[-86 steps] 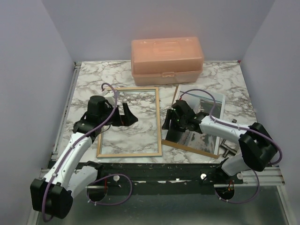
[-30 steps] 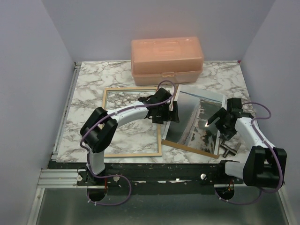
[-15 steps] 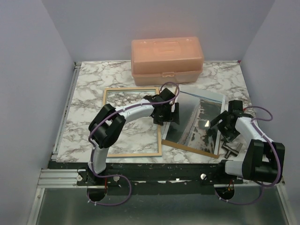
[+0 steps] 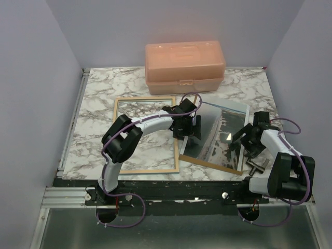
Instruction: Put the photo into the frame
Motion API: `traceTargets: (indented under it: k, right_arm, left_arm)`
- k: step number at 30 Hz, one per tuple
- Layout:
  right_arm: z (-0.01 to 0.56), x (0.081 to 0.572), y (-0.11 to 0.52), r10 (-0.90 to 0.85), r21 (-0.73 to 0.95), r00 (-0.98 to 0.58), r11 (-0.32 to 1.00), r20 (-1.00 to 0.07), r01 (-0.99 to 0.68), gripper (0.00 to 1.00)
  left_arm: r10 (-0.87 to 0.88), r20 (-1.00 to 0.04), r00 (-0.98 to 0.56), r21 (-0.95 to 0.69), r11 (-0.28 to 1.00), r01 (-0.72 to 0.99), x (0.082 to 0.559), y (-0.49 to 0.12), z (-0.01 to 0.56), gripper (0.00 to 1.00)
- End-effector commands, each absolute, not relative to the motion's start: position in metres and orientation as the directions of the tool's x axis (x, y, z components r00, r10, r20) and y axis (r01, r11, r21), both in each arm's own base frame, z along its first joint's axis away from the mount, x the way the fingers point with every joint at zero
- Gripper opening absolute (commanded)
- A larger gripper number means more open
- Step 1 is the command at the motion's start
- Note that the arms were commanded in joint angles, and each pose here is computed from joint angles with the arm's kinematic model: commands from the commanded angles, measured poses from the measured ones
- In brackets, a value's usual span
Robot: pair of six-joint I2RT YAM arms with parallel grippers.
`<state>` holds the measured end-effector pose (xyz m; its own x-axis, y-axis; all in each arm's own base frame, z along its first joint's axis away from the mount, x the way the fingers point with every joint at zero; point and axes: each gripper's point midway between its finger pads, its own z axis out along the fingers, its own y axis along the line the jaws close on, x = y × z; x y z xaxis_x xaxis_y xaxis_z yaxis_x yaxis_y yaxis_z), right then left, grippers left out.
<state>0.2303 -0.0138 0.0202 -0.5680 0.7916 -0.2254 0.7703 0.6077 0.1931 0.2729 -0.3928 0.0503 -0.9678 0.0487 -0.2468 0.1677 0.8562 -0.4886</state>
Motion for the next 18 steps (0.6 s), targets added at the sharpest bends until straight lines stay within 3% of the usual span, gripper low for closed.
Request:
traceTargets:
  k: [1,18]
  right_arm:
    - [0.011,0.234,0.009,0.794,0.292,-0.59,0.604,-0.146,0.742,0.92]
    - [0.034,0.24,0.005,0.762,0.318,-0.613,0.646,-0.21,0.694,0.92]
  left_arm:
    - [0.066,-0.311,-0.948,-0.571,0.785,0.242,0.272,-0.409,0.084,0.93]
    - [0.059,-0.358,-0.932,-0.576,0.772,0.27,0.273,-0.404,0.114,0.92]
